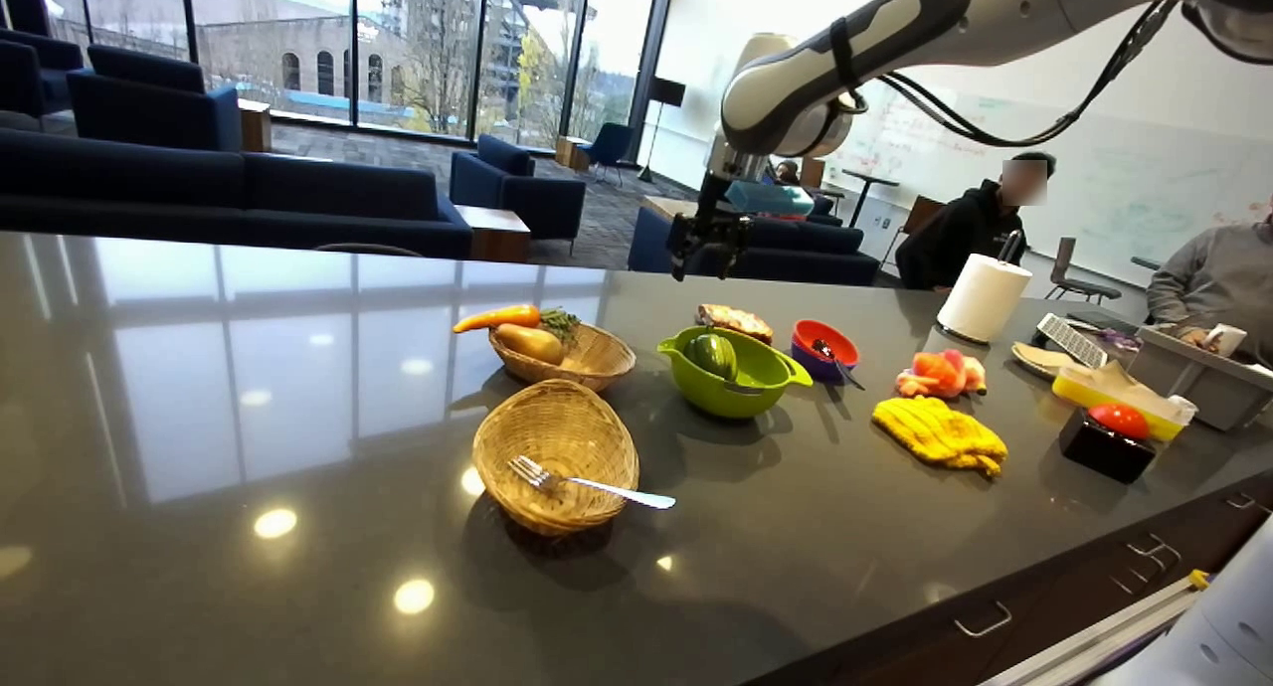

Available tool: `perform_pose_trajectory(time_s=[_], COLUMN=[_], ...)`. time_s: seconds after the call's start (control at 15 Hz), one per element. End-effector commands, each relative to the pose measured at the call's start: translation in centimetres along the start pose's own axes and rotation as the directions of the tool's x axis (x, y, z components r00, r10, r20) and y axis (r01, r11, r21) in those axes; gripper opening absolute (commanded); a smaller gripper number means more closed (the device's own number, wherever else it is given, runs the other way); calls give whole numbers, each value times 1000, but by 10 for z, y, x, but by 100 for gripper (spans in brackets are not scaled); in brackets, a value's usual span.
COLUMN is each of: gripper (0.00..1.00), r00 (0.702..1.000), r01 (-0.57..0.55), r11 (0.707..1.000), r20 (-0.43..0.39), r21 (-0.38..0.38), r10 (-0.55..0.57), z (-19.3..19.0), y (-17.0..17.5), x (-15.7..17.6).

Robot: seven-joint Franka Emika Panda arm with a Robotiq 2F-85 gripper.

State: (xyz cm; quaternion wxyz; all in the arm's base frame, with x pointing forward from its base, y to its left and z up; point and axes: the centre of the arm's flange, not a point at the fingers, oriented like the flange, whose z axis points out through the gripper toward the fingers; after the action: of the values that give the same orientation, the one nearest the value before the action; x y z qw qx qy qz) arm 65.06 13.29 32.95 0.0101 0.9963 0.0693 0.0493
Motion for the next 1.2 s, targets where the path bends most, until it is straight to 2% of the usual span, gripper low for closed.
perform_pose_trajectory(time_s=[0.0,0.6,1.13], gripper=[100,100,100], r00=[1000,993,980], r01=[15,116,199], r11=[999,991,979], r20=[-25,-27,2], r21=[-35,-67,-33], r10=[-16,-118,-200], z=[-23,-28,-16], y=[-15,-75,-129], x=[0,13,24])
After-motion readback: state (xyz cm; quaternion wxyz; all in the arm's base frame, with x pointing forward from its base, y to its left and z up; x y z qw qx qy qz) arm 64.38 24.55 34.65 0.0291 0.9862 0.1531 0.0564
